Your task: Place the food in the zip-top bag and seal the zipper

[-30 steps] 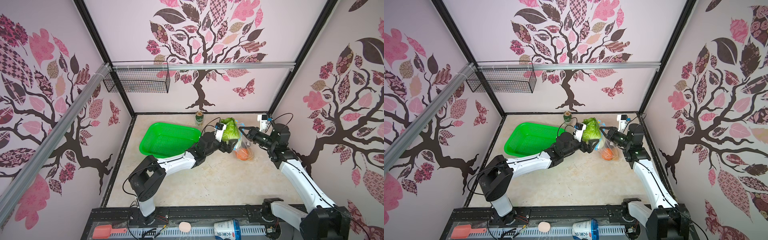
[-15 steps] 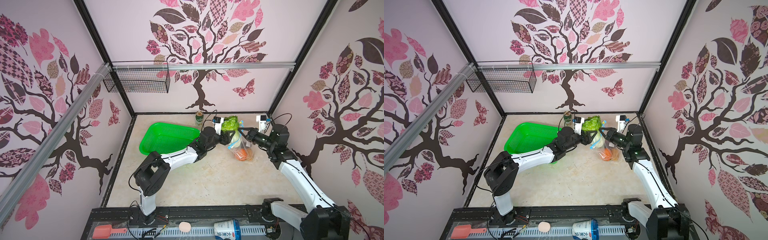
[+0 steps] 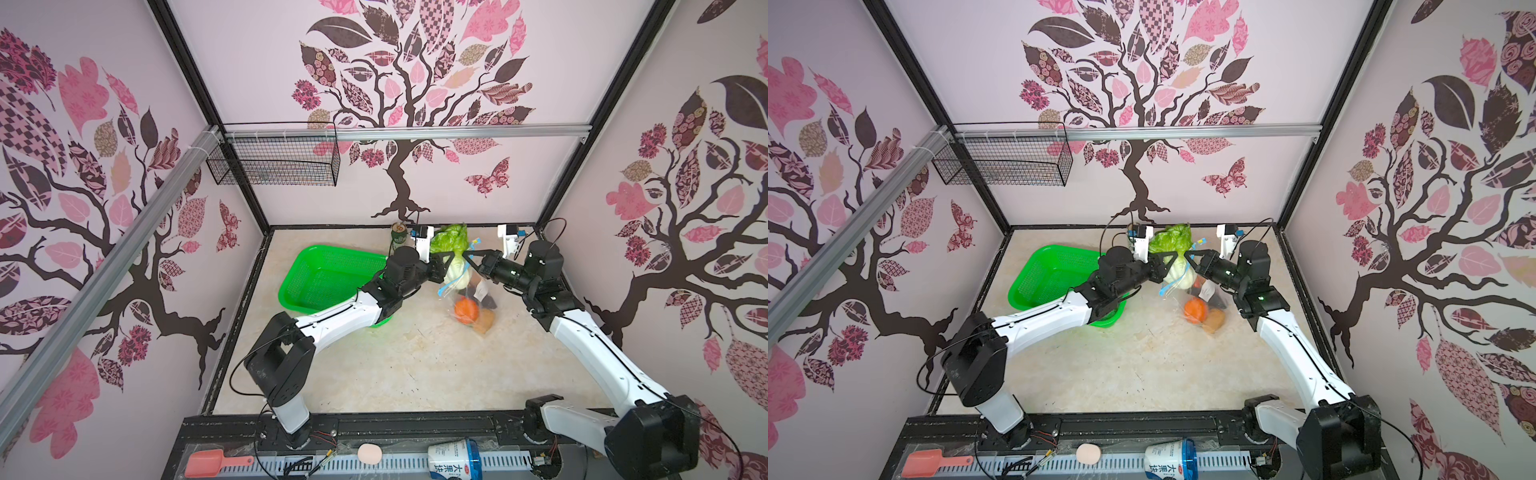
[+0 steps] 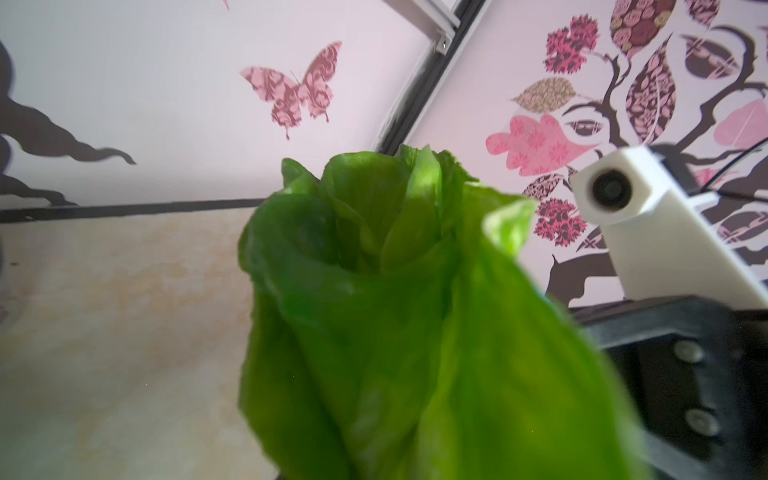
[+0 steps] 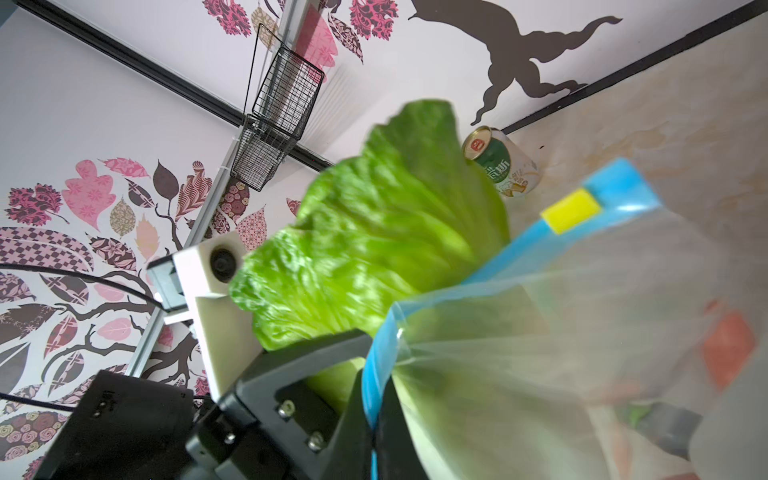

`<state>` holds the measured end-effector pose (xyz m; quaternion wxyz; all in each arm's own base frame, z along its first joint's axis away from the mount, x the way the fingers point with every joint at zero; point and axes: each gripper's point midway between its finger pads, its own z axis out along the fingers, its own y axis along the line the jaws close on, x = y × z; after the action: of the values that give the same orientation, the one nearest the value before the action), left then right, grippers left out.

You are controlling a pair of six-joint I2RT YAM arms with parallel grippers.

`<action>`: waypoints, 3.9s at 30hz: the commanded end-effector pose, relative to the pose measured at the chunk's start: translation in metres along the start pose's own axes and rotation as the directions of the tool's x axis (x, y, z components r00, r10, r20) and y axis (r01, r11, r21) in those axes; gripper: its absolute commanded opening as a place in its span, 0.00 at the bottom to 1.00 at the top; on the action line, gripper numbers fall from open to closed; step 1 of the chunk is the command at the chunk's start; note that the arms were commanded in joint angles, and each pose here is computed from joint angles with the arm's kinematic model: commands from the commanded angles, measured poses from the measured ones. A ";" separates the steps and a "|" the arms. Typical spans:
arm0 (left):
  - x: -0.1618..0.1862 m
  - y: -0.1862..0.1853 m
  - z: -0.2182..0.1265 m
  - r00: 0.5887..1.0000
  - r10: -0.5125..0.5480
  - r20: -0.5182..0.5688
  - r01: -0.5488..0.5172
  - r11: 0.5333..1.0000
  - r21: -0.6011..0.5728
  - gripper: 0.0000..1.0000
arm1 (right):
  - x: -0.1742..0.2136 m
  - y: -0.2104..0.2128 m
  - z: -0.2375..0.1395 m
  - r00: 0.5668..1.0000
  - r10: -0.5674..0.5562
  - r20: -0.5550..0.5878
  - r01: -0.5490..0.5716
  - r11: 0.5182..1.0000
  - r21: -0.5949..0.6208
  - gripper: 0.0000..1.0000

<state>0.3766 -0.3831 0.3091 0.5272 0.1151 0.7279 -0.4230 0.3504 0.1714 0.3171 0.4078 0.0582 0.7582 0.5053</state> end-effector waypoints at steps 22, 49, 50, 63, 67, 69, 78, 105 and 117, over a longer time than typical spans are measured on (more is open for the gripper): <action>0.040 -0.009 -0.009 0.972 0.231 -0.047 -0.234 0.970 -0.060 0.28 | -0.005 0.012 0.011 0.999 0.054 0.002 -0.054 0.991 -0.119 0.00; 0.040 -0.043 -0.033 0.942 0.330 -0.067 -0.328 0.944 0.041 0.98 | 0.012 -0.051 0.000 0.998 0.069 -0.007 -0.070 0.997 -0.018 0.00; 0.040 -0.043 -0.034 0.943 0.326 -0.068 -0.324 0.945 0.040 0.99 | 0.015 -0.053 0.000 0.997 0.070 -0.013 -0.070 0.997 -0.013 0.00; -0.009 0.009 -0.099 0.982 0.187 -0.030 -0.190 0.966 -0.176 0.86 | 0.023 -0.084 -0.006 0.999 0.052 -0.010 -0.050 0.993 0.107 0.00; 0.020 0.060 -0.104 0.995 -0.038 -0.087 0.018 0.974 -0.226 0.72 | 0.023 -0.081 -0.005 0.999 0.051 -0.011 -0.050 0.995 0.084 0.00; 0.035 0.070 -0.100 0.986 -0.111 -0.124 0.080 0.969 -0.233 0.62 | 0.023 -0.079 -0.005 0.999 0.045 -0.012 -0.044 0.996 0.073 0.00; 0.078 0.067 -0.062 0.921 -0.249 -0.299 0.197 0.961 -0.193 0.37 | 0.025 -0.069 -0.006 1.000 -0.011 -0.026 0.012 1.000 0.026 0.00; 0.079 0.058 -0.020 0.905 -0.246 -0.346 0.212 0.968 -0.134 0.29 | 0.023 -0.065 -0.006 0.996 -0.082 -0.030 0.082 0.997 0.009 0.00; 0.085 0.041 -0.006 0.892 -0.232 -0.389 0.216 0.973 -0.084 0.00 | 0.023 -0.063 -0.008 0.996 -0.087 -0.024 0.088 0.996 0.011 0.00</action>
<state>0.3602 -0.3661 0.1958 0.3095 0.0856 0.8490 -0.4196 0.3536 0.1466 0.2344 0.3933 0.0448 0.7822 0.4811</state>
